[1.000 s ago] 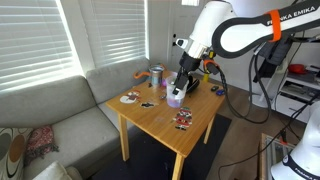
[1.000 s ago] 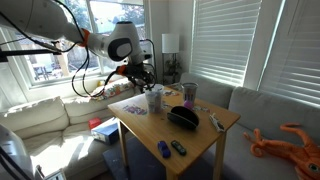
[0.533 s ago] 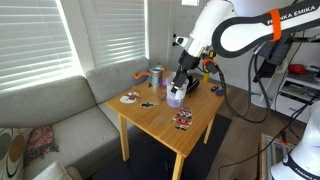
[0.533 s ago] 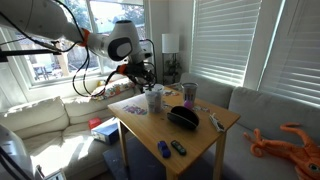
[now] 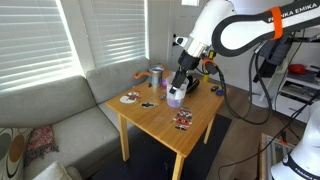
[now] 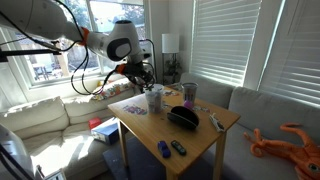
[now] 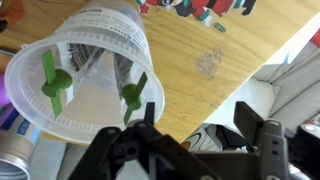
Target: Pick up the clear cup and pour all its contents onto the table, put the clear cup back onto the table, pick up one of the sachets with a green lid and place it right way up on the table
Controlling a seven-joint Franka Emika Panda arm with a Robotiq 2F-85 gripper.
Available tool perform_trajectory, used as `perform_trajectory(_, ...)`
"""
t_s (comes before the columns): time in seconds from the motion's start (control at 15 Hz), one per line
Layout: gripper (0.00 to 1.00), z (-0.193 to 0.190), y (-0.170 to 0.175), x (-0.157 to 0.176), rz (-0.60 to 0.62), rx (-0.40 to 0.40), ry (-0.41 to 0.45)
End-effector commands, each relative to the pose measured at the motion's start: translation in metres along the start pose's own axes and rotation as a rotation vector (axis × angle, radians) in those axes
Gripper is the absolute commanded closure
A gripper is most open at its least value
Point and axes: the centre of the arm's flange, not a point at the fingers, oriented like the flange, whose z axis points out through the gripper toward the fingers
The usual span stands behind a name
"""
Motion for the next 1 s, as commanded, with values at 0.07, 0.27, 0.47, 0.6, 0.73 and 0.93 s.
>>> perform_trajectory(0.07, 0.57, 0.006, 0.005, 0.001, 0.017, 0.011, -0.013)
perform_trajectory(0.27, 0.78, 0.007, 0.008, 0.0, 0.021, 0.012, -0.017)
perform_trajectory(0.47, 0.98, 0.005, 0.015, -0.002, 0.033, 0.012, -0.017)
perform_trajectory(0.6, 1.0, -0.001, 0.021, -0.004, 0.053, 0.035, -0.007)
perform_trajectory(0.73, 0.98, -0.009, 0.031, -0.006, 0.085, 0.069, 0.015)
perform_trajectory(0.93, 0.99, -0.021, 0.05, -0.015, 0.137, 0.171, 0.059)
